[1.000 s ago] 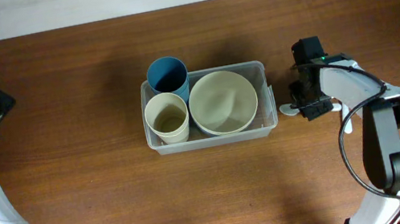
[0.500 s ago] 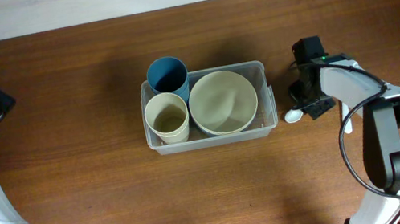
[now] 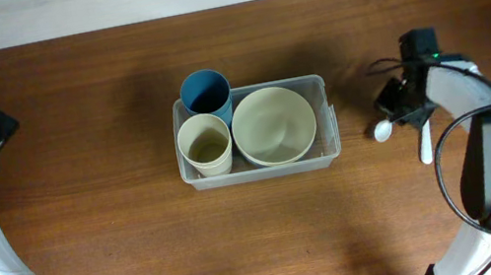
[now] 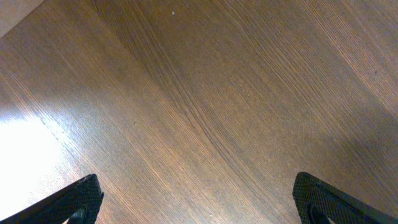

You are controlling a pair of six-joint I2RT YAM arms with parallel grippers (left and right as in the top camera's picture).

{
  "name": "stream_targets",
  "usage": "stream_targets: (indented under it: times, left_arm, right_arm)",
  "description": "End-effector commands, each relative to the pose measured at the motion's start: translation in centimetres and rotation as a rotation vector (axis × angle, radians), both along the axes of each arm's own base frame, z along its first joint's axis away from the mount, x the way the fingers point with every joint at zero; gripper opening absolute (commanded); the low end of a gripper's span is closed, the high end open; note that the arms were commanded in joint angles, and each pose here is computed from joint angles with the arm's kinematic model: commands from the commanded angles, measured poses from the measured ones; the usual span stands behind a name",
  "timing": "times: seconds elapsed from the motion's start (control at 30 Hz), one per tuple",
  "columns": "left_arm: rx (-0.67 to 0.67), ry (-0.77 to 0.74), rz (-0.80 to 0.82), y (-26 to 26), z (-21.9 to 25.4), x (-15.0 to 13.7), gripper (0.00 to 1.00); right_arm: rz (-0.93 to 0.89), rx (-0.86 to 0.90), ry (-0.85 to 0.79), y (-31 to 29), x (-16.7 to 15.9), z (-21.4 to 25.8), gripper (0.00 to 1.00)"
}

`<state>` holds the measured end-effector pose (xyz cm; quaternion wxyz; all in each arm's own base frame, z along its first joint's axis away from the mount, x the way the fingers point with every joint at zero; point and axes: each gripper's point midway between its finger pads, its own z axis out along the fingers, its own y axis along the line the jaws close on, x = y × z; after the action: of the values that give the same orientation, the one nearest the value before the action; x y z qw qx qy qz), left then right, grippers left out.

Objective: Pack container
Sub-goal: 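Carry the spoon left and drop it into the container's right edge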

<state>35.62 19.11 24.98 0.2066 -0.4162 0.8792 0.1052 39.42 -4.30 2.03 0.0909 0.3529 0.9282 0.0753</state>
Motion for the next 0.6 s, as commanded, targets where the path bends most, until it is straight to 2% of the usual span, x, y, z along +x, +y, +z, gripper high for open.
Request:
stream_targets:
  times: [0.0, 0.27, 0.57]
  left_arm:
    - [0.001, -0.014, 0.015, 0.2, 0.3, 0.2, 1.0]
    - [0.001, -0.014, 0.015, 0.2, 0.3, 0.2, 1.0]
    - [0.001, -0.014, 0.015, 0.2, 0.3, 0.2, 1.0]
  right_arm:
    - [0.282, 0.115, -0.132, 2.3, 2.5, 3.1, 0.04]
    - [0.567, 0.264, -0.262, 6.1, 3.5, 9.0, 0.04]
    - [0.783, 0.395, -0.299, 10.0, 1.4, 12.7, 0.04]
